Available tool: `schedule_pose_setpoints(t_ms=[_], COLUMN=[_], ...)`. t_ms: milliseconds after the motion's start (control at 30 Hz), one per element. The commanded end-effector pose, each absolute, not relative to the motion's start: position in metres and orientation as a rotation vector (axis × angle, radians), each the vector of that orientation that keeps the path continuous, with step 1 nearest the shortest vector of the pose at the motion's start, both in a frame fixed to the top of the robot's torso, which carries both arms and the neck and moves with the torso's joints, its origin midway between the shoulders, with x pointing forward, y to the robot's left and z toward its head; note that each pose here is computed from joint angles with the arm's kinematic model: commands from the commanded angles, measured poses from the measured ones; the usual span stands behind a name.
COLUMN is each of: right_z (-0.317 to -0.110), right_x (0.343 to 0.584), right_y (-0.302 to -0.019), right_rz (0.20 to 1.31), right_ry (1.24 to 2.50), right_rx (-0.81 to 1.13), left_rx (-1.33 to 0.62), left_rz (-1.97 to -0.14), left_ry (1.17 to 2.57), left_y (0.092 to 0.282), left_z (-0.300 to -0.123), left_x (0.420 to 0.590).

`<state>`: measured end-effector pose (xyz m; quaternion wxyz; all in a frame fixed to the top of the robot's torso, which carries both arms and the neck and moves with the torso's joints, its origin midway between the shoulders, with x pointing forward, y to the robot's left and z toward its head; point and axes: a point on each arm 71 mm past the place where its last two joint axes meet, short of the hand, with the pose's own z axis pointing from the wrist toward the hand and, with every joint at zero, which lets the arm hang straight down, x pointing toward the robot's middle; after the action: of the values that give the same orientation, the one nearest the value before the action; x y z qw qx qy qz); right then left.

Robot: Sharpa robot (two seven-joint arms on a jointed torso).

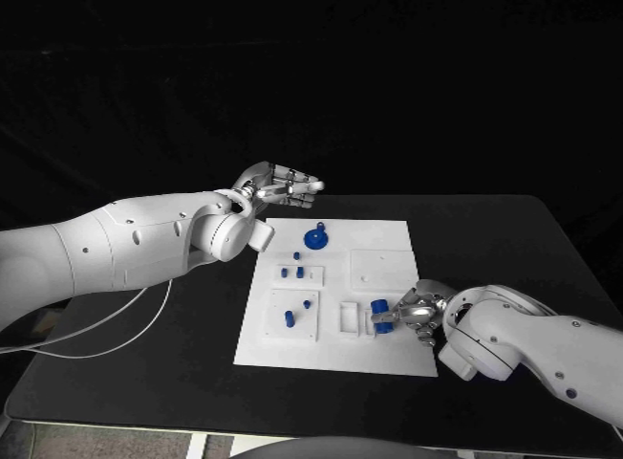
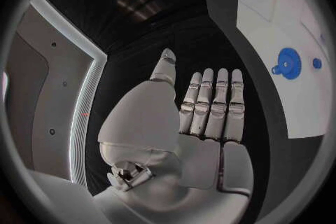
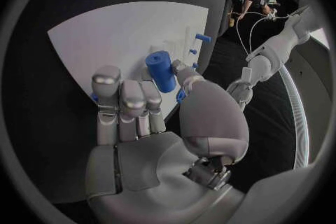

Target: Assemble the parts on the task board

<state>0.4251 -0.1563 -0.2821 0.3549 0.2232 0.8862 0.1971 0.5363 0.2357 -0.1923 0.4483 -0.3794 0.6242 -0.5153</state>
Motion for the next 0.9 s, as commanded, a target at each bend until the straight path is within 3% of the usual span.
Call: schedule_pose_setpoints(t_ms=[33, 600, 900], right_z=[-0.276, -0.275, -0.283], right_x=[0.423, 0.422, 0.428], right_y=[-0.150, -0.123, -0.119], right_rz=[0.528, 0.566, 0.525], right_ry=[2.280, 2.312, 2.349], right_rx=[0.577, 0.528, 0.521], left_rx=[-0.939, -0.939, -0.939], left_rz=[-1.296, -1.301, -1.307], left_ry=[1.550, 1.560, 1.568], left_y=[0.234, 0.232, 0.230], left_z=[-0.192, -0.192, -0.192], left_x=[0.536, 0.536, 0.536])
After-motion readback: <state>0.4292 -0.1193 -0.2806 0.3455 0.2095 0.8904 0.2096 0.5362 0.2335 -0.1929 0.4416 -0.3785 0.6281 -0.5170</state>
